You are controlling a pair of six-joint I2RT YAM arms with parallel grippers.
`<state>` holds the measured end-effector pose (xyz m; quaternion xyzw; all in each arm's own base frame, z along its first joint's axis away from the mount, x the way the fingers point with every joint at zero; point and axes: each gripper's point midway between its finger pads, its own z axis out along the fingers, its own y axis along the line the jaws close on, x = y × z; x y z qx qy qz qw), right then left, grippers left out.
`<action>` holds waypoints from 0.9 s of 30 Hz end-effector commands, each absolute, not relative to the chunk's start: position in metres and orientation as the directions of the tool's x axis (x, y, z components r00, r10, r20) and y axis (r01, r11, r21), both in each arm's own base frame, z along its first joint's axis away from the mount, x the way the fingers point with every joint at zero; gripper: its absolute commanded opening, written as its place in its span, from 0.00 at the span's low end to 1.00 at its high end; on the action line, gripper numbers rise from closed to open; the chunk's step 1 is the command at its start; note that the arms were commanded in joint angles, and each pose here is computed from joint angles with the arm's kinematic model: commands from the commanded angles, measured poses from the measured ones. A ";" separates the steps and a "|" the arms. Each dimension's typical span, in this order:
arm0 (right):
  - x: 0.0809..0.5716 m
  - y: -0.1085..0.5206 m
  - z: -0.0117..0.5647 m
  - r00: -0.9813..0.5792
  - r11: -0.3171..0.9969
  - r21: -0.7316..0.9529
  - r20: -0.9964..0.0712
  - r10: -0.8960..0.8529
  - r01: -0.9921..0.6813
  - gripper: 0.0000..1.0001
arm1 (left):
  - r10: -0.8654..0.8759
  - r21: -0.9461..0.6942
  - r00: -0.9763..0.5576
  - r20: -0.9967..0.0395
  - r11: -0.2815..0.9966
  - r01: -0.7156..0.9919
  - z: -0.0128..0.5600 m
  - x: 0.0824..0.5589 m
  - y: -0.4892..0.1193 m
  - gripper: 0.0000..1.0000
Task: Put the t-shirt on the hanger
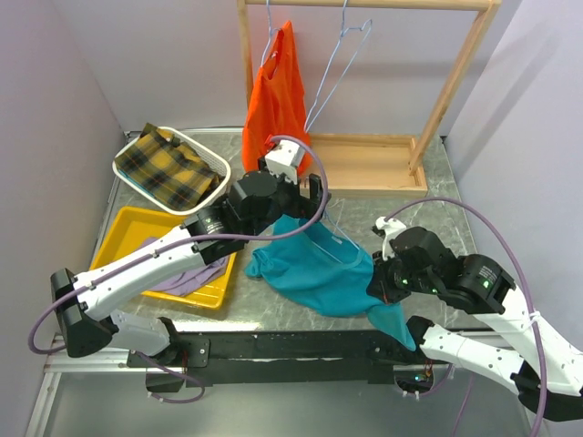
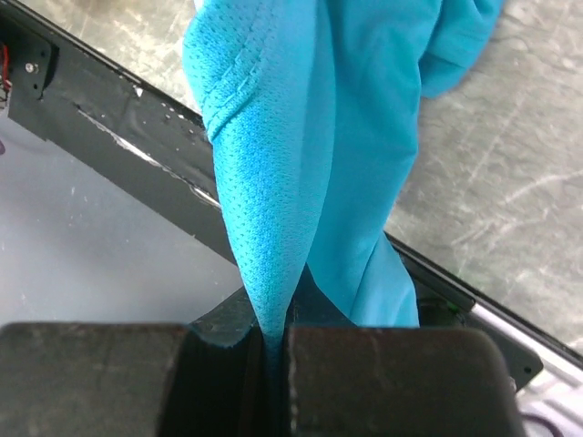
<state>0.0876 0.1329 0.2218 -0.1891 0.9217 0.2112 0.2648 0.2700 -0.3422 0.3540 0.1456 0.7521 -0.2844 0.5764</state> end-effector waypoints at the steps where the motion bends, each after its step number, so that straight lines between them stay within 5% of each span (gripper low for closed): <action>1: 0.086 0.115 0.233 -0.808 0.889 0.285 -0.571 -0.143 -0.359 0.00 | -0.209 -0.291 -0.203 -0.957 0.713 0.637 0.392 0.269 -0.335 0.96; 5: 0.093 0.127 0.234 -0.796 0.873 0.314 -0.592 -0.128 -0.374 0.00 | -0.161 -0.238 -0.179 -0.971 0.537 0.809 0.399 0.241 -0.366 0.96; 11: 0.099 0.133 0.236 -0.782 0.865 0.337 -0.616 -0.096 -0.372 0.00 | -0.122 -0.199 -0.162 -0.979 0.438 0.877 0.405 0.226 -0.379 0.96; 19: 0.119 0.093 0.249 -0.737 0.955 0.236 -0.675 0.031 -0.177 0.00 | -0.214 -0.274 -0.183 -0.960 0.565 0.778 0.417 0.240 -0.349 0.96; 27: 0.163 0.064 0.302 -0.613 0.993 0.120 -0.784 0.099 0.006 0.00 | -0.280 -0.325 -0.195 -0.940 0.561 0.761 0.450 0.229 -0.330 0.96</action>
